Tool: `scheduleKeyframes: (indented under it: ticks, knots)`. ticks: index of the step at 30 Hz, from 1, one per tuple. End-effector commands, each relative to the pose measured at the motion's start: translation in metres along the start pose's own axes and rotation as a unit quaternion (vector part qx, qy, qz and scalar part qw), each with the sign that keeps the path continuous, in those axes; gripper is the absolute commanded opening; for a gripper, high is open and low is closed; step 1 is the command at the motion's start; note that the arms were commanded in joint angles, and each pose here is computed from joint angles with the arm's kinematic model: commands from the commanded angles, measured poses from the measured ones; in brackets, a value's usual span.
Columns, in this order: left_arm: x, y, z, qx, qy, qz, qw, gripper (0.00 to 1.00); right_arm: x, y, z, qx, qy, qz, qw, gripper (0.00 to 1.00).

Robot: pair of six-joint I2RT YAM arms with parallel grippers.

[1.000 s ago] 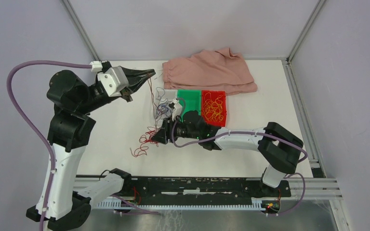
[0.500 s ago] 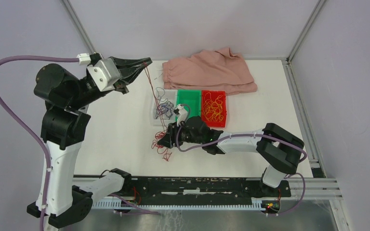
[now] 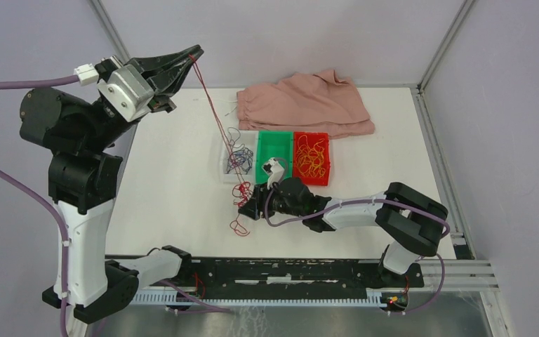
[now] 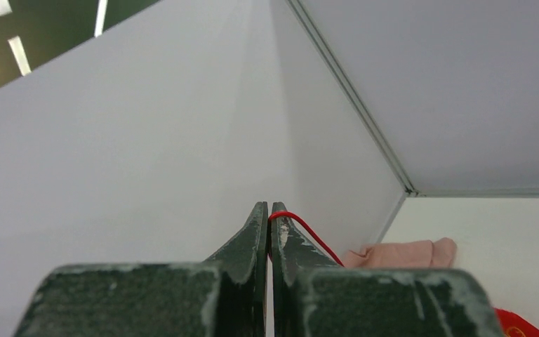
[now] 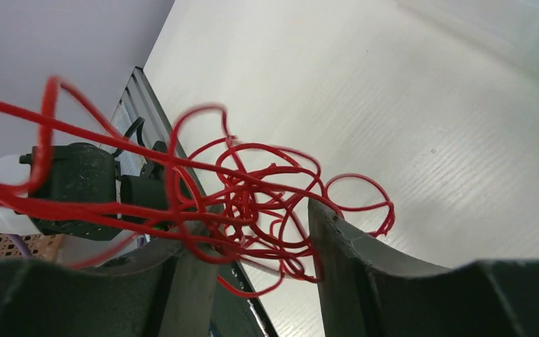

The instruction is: Untangle the cables

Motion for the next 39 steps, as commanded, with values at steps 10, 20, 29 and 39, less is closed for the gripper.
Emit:
scheduleKeyframes:
  ticks: [10, 20, 29, 39]
  knots:
    - [-0.123, 0.047, -0.027, -0.248, -0.269, 0.229, 0.902, 0.03, 0.038, -0.028, -0.019, 0.094, 0.047, 0.018, 0.994, 0.54]
    - [-0.082, 0.021, -0.013, -0.109, -0.197, 0.133, 0.965, 0.03, -0.015, 0.005, -0.043, 0.065, 0.014, -0.035, 0.997, 0.79]
    - [-0.025, -0.009, -0.011, 0.015, -0.093, 0.062, 0.994, 0.03, -0.103, 0.061, -0.096, 0.023, -0.04, -0.127, 0.991, 0.99]
    - [0.002, -0.029, -0.016, 0.081, -0.04, 0.002, 0.996, 0.03, -0.168, 0.105, -0.121, -0.034, -0.102, -0.158, 0.982, 0.98]
Point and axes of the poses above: each gripper's point midway between its finger pads, its own z axis out along the fingers, its own y axis along the line the jaws close on, x = y × z, the point moved 10 cm from there along -z, back along the fingers, and after that the axes turned 11 degrees about -z, right-handed, at the moved point
